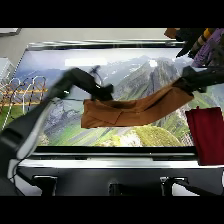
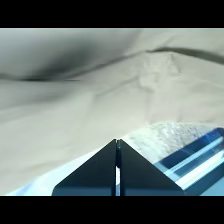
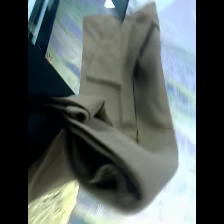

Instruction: Fold the clothes and pants, and hang the long-sleeved shirts on hangers.

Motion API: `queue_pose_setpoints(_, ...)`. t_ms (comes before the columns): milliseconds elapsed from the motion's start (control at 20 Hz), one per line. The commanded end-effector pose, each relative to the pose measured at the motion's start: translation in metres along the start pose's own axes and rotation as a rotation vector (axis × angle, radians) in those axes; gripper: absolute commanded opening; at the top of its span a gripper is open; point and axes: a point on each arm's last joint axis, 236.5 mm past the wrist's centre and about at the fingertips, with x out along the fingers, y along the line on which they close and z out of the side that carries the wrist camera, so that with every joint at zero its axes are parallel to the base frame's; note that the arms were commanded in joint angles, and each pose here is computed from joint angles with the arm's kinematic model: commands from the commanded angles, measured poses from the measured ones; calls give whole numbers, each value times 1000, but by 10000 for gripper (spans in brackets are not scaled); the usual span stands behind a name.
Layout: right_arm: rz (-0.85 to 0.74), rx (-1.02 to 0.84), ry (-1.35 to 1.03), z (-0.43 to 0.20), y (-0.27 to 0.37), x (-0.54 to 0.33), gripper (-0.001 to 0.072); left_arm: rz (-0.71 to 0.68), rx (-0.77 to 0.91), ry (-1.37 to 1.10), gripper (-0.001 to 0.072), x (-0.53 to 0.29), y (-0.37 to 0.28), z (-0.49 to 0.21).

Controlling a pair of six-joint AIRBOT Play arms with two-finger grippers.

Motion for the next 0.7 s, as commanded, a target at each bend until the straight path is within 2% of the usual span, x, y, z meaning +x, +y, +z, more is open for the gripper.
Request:
queue_pose_setpoints(0,55,-61,8,-6,57,35,31,138,36,-107,13,-113,39,11)
queue_pose_setpoints(300,132,-151,124,-52,149,135,31,199,42,-302,14,-247,51,-4)
queue_pose_setpoints(650,221,-142,176,-93,208,205,31,274,25,-360,14,-297,77,-18)
